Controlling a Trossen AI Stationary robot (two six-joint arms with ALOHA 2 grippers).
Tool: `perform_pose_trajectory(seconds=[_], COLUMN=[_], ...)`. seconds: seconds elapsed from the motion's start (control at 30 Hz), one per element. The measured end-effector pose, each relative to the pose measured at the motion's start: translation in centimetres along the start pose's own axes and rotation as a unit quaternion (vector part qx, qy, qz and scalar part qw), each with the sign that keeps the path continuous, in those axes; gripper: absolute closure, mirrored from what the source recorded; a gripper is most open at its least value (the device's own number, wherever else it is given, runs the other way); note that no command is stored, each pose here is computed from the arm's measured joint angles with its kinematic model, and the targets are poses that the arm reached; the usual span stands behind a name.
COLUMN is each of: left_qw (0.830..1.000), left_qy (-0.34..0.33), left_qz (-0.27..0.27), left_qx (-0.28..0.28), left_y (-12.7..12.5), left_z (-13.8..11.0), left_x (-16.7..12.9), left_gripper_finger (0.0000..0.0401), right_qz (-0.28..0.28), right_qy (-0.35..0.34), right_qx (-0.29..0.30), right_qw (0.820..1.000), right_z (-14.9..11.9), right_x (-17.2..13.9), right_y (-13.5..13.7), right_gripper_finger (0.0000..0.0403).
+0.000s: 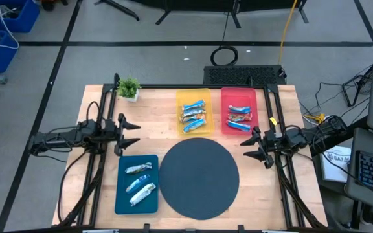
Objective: Pick and place Granola Bars by type
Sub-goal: Return to Home Position
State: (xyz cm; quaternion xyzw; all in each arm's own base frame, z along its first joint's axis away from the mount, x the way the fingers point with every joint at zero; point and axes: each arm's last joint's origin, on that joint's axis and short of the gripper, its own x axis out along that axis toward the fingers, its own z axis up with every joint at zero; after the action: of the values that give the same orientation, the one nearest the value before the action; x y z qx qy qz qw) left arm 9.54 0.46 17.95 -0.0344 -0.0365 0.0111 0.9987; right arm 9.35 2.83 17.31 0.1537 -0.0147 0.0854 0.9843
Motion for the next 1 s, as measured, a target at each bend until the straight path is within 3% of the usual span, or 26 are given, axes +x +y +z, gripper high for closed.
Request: perform_pose_trajectory(seconds=[0.33, 1.0], left_qw=[0.997, 0.996], left_qy=[0.035, 0.041], left_qz=[0.065, 0.066], left_qx=[0.014, 0.047], left_y=[0.41, 0.43], left_z=[-0.70, -0.78], left_x=[-0.06, -0.07], left_gripper_finger=[0.0132, 0.0132], right_qz=[0.001, 0.002], right_qy=[-0.004, -0.005], right_qx=[0.001, 0.001], right_qw=[1.000, 1.000], right_z=[0.08, 0.09], right_x=[0.00, 0.00], right_y=[0.02, 0.03], right_gripper_finger=[0.0195, 0.0196])
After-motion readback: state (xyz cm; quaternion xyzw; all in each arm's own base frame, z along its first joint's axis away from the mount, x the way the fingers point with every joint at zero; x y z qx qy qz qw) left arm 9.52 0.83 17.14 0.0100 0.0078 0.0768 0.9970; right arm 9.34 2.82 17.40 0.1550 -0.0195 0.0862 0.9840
